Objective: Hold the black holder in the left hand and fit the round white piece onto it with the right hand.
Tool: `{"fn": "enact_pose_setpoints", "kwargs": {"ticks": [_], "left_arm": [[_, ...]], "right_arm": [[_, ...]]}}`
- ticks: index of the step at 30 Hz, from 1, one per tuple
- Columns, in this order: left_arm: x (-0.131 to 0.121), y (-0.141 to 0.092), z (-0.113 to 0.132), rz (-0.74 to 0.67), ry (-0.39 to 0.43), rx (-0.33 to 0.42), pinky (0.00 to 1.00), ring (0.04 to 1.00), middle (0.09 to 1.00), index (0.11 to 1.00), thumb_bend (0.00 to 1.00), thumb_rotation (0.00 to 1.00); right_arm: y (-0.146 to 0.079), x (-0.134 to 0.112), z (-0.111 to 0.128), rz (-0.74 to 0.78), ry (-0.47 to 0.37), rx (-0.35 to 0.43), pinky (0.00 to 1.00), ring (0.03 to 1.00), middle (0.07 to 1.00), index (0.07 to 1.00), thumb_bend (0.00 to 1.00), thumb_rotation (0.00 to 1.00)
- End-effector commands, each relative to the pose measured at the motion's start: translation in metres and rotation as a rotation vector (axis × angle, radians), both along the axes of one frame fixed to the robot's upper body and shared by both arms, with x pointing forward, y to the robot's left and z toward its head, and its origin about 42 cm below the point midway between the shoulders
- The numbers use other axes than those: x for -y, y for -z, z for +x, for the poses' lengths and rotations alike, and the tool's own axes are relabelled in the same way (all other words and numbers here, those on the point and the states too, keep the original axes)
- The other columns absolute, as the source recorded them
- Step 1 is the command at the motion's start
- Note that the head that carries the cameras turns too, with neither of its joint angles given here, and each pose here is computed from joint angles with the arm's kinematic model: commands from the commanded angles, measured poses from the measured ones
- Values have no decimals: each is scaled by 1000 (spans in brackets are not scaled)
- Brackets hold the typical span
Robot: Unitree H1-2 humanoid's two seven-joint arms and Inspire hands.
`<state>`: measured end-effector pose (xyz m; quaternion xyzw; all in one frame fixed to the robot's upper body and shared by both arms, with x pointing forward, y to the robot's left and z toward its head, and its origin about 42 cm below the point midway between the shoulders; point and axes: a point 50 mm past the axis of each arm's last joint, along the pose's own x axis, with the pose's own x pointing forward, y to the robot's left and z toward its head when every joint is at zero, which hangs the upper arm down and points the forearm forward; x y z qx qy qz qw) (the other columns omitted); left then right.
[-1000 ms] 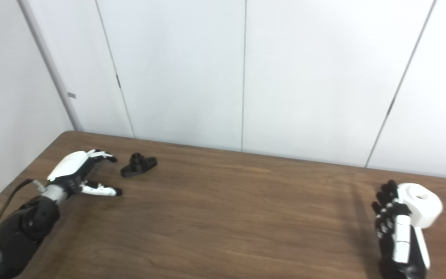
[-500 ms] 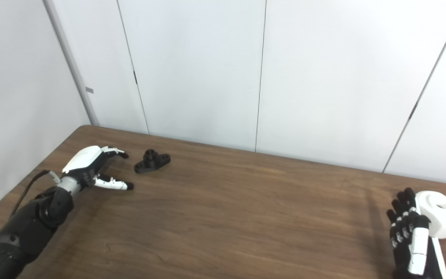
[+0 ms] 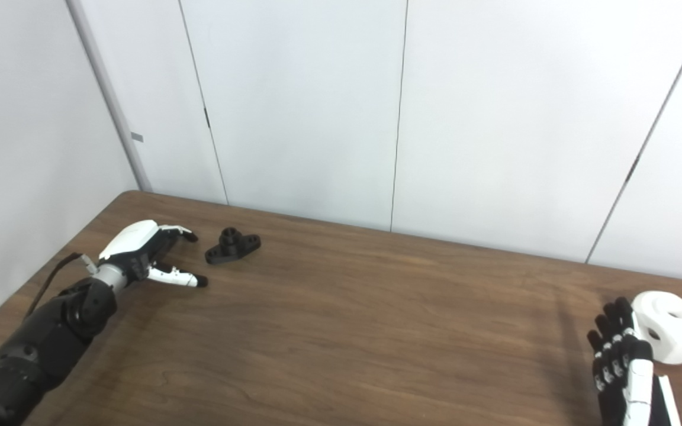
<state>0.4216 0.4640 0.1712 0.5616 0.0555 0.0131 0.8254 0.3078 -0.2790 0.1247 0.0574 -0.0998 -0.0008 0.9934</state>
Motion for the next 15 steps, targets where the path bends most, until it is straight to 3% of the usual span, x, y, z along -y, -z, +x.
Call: {"fn": "enact_pose_setpoints", "kwargs": {"ticks": [1,11,15], "left_arm": [[-4,-29,14,38,14,65,982,936,883,787,955,422],[14,-23,30,13,51,63,983,935,877,771,973,426],[23,-21,35,3,61,66,998,936,876,777,945,385]], "right_arm": [[1,-4,-4,14,-3,7,1000,1000,1000,1000,418,1000],[-4,-10,-5,14,2,8,1000,1000,1000,1000,405,1000],[-4,-13,-6,20,0,10,1000,1000,1000,1000,415,1000]]}}
